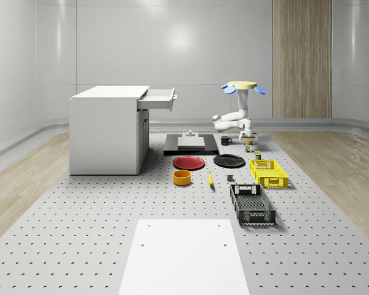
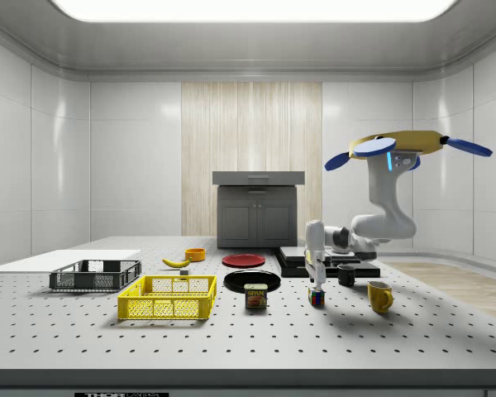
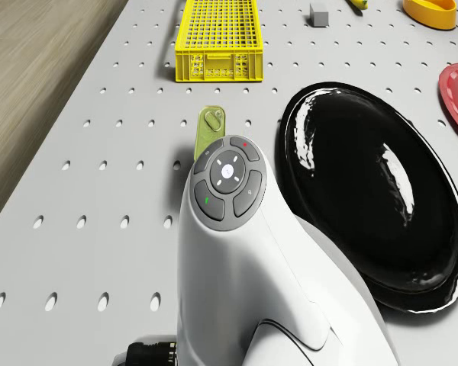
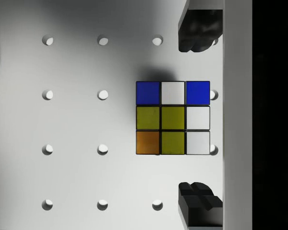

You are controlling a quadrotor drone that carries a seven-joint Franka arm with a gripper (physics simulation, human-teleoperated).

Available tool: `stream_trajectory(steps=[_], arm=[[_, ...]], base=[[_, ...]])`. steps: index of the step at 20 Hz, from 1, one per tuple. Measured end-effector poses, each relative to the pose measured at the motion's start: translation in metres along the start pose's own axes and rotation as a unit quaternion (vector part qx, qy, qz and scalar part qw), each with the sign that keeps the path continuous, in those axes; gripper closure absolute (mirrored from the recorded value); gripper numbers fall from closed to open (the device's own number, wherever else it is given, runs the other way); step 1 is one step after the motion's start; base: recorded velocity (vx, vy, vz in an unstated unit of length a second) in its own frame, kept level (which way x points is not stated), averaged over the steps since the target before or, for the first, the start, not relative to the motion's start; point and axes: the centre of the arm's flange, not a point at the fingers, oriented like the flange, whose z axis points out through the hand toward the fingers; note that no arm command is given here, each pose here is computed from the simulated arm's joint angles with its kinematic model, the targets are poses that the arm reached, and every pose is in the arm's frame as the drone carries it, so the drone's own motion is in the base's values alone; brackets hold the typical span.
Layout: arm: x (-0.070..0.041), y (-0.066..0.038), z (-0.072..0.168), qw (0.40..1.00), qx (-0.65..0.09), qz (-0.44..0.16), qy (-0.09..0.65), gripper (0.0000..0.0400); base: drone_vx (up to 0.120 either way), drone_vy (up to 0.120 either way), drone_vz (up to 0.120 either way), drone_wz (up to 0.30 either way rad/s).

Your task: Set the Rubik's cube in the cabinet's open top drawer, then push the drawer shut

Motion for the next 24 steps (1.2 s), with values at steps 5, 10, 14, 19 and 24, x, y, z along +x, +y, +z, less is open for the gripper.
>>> stream_trajectory(steps=[5,10,14,19,24], arm=[[0.000,0.000,0.006,1.000,0.000,0.000,0.000,0.0000],[0.000,0.000,0.021,1.000,0.000,0.000,0.000,0.0000],[0.000,0.000,0.029,1.000,0.000,0.000,0.000,0.0000],[0.000,0.000,0.039,1.000,0.000,0.000,0.000,0.0021],[0.000,0.000,0.042,1.000,0.000,0.000,0.000,0.0060]], base=[[0.000,0.000,-0.016,0.000],[0.000,0.000,0.000,0.000],[0.000,0.000,0.000,0.000],[0.000,0.000,0.000,0.000],[0.000,0.000,0.000,0.000]])
